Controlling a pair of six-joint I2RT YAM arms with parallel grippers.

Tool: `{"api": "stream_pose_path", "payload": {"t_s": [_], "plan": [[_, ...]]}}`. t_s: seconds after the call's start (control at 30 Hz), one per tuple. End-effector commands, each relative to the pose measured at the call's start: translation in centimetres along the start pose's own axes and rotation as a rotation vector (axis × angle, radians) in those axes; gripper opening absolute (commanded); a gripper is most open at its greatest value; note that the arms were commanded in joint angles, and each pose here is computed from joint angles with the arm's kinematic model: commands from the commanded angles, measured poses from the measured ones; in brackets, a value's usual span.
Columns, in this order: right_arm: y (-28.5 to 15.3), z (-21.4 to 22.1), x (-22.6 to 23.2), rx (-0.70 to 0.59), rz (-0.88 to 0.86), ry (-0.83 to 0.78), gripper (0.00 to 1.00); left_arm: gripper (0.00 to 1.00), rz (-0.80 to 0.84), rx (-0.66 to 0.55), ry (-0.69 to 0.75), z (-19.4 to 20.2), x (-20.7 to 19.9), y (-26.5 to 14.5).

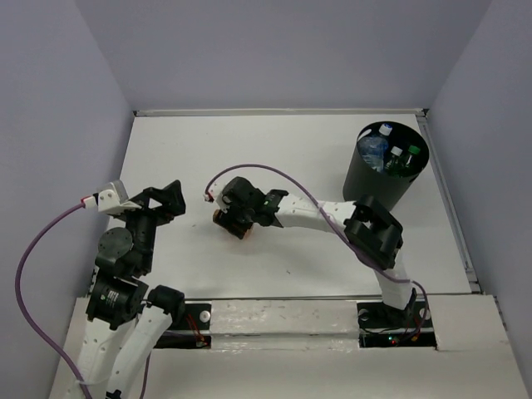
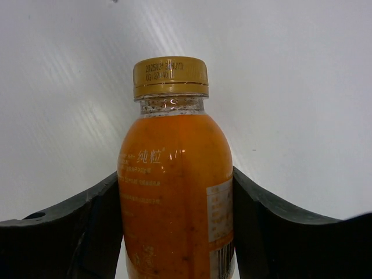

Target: Put the plastic bottles in the bin

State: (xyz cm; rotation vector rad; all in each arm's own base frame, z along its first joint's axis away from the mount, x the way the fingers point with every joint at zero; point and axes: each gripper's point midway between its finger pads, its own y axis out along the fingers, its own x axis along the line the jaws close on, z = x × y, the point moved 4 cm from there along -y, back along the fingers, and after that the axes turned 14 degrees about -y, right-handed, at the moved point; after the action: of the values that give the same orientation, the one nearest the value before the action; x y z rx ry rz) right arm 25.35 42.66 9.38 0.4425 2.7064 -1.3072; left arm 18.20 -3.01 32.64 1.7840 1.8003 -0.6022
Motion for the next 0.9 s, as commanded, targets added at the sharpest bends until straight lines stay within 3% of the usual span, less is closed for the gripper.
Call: {"api": "stream_pose_path", "payload": {"t_s": [0.0,0.03,0.07,0.13,0.2,0.23,0.27,0.4,0.57,0.87], "plan": [[-10.5,-6.6,-8.2,-0.243,0.452,0.117,0.44,0.99,0.026,-0.024,-0.011,-0.4,-0.5,0.4],[-12.5,-6.3,-10.0,-0.265,0.530,0.154,0.43,0.99,0.029,-0.026,-0.012,-0.4,-0.6,0.3],[-17.5,-7.0,-12.5,-0.348,0.662,0.219,0.43,0.99,0.033,-0.023,-0.012,-0.3,-0.6,0.3],[-22.3,-3.5,-17.0,-0.368,0.832,0.336,0.43,0.99,0.046,-0.024,-0.015,-0.4,-0.7,0.1],[-30.6,-2.0,-19.8,-0.508,1.023,0.450,0.43,0.99,0.060,-0.017,-0.017,-0.4,-1.0,0.0],[-32.7,1.6,-21.9,-0.495,1.127,0.521,0.43,0.99,0.066,-0.017,-0.020,-0.4,-1.0,0.0],[-37.0,2.5,-22.4,-0.577,1.233,0.579,0.42,0.99,0.067,-0.016,-0.018,-0.4,-1.1,0.0],[-42.2,9.4,-23.6,-0.571,1.470,0.735,0.41,0.99,0.073,-0.026,-0.024,-0.7,-1.1,-0.4],[-42.9,14.6,-23.8,-0.525,1.568,0.828,0.41,0.99,0.083,-0.021,-0.024,-0.5,-1.2,-0.5],[-40.8,18.5,-23.1,-0.446,1.615,0.919,0.47,0.99,0.080,-0.022,-0.029,-0.6,-1.2,-0.5]]}}
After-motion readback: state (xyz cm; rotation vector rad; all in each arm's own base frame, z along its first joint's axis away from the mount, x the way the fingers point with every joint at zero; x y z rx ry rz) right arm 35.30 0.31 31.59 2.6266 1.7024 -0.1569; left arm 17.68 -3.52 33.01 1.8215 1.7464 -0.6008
